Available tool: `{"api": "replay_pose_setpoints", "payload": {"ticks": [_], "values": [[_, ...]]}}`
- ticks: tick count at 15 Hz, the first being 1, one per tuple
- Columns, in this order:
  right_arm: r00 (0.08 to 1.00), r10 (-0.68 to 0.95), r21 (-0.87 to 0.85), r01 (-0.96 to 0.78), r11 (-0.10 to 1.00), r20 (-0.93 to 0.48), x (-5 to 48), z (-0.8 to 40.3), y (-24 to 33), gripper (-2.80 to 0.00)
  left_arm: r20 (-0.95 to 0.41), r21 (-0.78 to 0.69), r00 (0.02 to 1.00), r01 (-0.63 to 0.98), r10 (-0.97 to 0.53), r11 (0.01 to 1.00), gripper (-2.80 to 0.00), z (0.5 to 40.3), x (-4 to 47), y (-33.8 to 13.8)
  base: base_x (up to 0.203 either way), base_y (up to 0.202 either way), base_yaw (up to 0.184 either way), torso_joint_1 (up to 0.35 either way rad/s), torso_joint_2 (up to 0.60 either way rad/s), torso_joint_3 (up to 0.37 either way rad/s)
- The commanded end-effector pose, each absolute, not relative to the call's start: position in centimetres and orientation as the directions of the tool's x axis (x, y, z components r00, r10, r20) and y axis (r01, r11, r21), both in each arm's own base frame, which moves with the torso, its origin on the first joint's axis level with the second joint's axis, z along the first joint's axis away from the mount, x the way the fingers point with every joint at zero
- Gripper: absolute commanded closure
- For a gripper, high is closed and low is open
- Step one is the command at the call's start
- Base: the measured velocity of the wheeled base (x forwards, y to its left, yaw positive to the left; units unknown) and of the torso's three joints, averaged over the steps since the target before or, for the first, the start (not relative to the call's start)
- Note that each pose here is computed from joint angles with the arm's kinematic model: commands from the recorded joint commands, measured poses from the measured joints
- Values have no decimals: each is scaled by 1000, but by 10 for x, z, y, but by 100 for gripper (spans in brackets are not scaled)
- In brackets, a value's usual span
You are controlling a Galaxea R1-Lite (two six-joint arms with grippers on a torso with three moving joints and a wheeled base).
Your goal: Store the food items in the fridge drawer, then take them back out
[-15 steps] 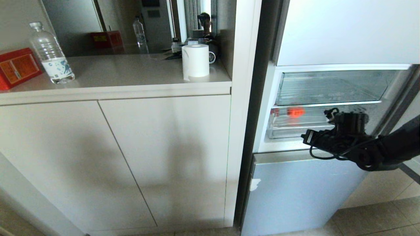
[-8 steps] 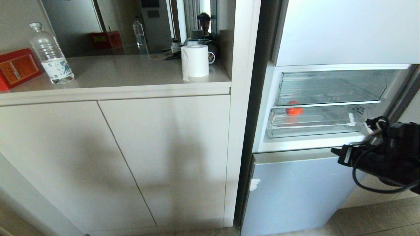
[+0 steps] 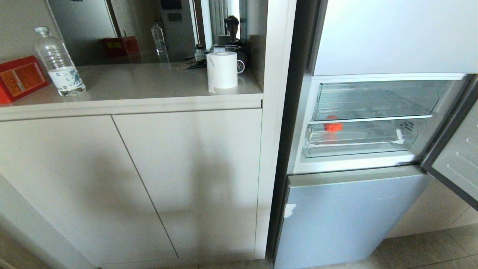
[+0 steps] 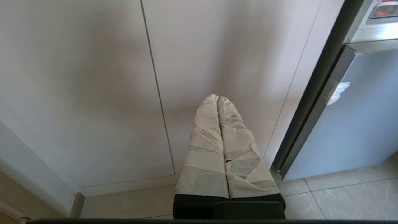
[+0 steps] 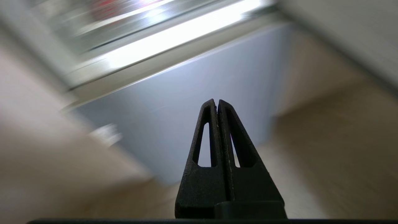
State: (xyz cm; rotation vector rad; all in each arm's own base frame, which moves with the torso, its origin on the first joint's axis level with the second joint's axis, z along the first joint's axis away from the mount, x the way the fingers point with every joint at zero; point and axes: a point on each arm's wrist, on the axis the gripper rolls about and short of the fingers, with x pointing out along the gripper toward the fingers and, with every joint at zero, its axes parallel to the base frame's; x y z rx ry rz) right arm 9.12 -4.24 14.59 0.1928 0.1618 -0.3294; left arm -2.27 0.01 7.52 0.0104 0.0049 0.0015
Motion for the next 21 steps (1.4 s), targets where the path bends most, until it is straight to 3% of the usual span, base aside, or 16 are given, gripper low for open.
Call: {"api": "replay_pose_setpoints", "payload": {"ticks": [1, 10, 15, 21], "values": [[873, -476, 152, 488, 859, -108, 64, 147, -47, 0, -6, 11, 1000, -3, 3, 1000, 0, 75, -23, 0, 0, 0, 0, 0, 0, 0], [716, -697, 162, 693, 702, -40, 29, 165, -76, 0, -6, 10, 1000, -2, 2, 1000, 0, 75, -23, 0, 0, 0, 0, 0, 0, 0], [730, -683, 176, 677, 715, -34, 17, 171, -83, 0, -6, 11, 1000, -1, 2, 1000, 0, 75, -23, 0, -1, 1, -18, 0, 2, 0], [734, -678, 187, 673, 716, -45, 14, 171, -90, 0, -6, 11, 1000, -3, 3, 1000, 0, 75, -23, 0, 0, 8, -167, 2, 2, 1]]}}
